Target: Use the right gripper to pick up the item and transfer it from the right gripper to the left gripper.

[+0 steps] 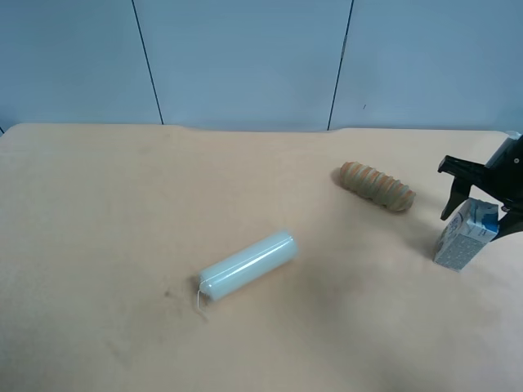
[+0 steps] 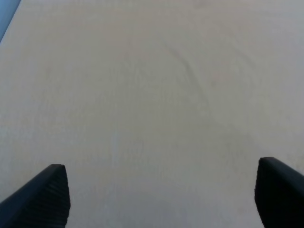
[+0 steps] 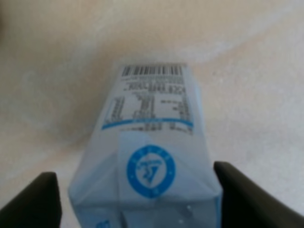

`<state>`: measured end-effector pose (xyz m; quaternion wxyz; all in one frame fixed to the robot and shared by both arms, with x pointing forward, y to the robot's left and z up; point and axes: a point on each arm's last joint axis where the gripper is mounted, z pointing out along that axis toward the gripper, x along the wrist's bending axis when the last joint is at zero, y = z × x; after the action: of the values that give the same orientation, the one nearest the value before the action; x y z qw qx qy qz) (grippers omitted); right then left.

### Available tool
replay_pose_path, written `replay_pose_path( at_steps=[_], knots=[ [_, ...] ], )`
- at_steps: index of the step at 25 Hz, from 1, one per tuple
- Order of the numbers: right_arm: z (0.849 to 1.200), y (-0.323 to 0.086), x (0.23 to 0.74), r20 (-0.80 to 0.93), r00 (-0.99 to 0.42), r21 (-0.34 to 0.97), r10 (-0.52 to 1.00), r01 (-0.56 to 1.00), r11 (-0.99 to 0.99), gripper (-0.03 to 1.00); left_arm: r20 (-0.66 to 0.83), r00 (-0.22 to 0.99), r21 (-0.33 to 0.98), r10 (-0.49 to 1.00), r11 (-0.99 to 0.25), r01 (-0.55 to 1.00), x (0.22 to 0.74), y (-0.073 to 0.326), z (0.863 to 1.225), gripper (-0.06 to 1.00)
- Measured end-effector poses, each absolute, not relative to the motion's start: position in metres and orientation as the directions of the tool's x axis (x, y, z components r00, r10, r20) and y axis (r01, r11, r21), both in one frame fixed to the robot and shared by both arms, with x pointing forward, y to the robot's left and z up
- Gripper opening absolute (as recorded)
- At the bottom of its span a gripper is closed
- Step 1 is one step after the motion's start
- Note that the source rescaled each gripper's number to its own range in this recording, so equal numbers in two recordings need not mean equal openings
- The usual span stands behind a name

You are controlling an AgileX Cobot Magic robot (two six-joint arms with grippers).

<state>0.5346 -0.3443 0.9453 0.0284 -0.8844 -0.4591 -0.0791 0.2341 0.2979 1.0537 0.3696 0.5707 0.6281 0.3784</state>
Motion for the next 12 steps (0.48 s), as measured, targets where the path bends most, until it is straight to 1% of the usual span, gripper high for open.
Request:
replay_pose_path(
  at_steps=[3, 4, 6, 9, 10, 12],
  knots=[
    [0.9453, -0.3443, 0.5347, 0.166, 0.566, 0.023, 0.808, 0.817, -0.577, 0.39, -0.032, -0.075, 0.897, 0.997, 0.062, 0.437, 0.2341, 0.2979, 1.0537, 0.84],
    [0.9453, -0.3443, 0.5347, 0.166, 0.566, 0.023, 0.808, 0.817, -0.577, 0.36, -0.032, -0.075, 0.897, 0.997, 0.062, 0.437, 0.2341, 0.2979, 1.0537, 0.84],
    [0.9453, -0.3445, 0.5347, 0.165, 0.565, 0.024, 0.809, 0.817, -0.576, 0.25, -0.032, -0.075, 0.897, 0.997, 0.062, 0.437, 0.2341, 0.2979, 1.0537, 0.84],
    [0.9452, -0.3446, 0.5344, 0.163, 0.564, 0.022, 0.81, 0.818, -0.574, 0.03, -0.032, -0.075, 0.897, 0.997, 0.062, 0.437, 0.2341, 0.2979, 1.0537, 0.84],
    [0.9452, -0.3447, 0.5344, 0.161, 0.563, 0.023, 0.811, 0.819, -0.573, 0.01, -0.032, -0.075, 0.897, 0.997, 0.062, 0.437, 0.2341, 0.2979, 1.0537, 0.84],
    [0.9452, -0.3448, 0.5344, 0.16, 0.562, 0.024, 0.811, 0.819, -0.573, 0.01, -0.032, -0.075, 0.897, 0.997, 0.062, 0.437, 0.2341, 0.2979, 1.0537, 0.84]
  ],
)
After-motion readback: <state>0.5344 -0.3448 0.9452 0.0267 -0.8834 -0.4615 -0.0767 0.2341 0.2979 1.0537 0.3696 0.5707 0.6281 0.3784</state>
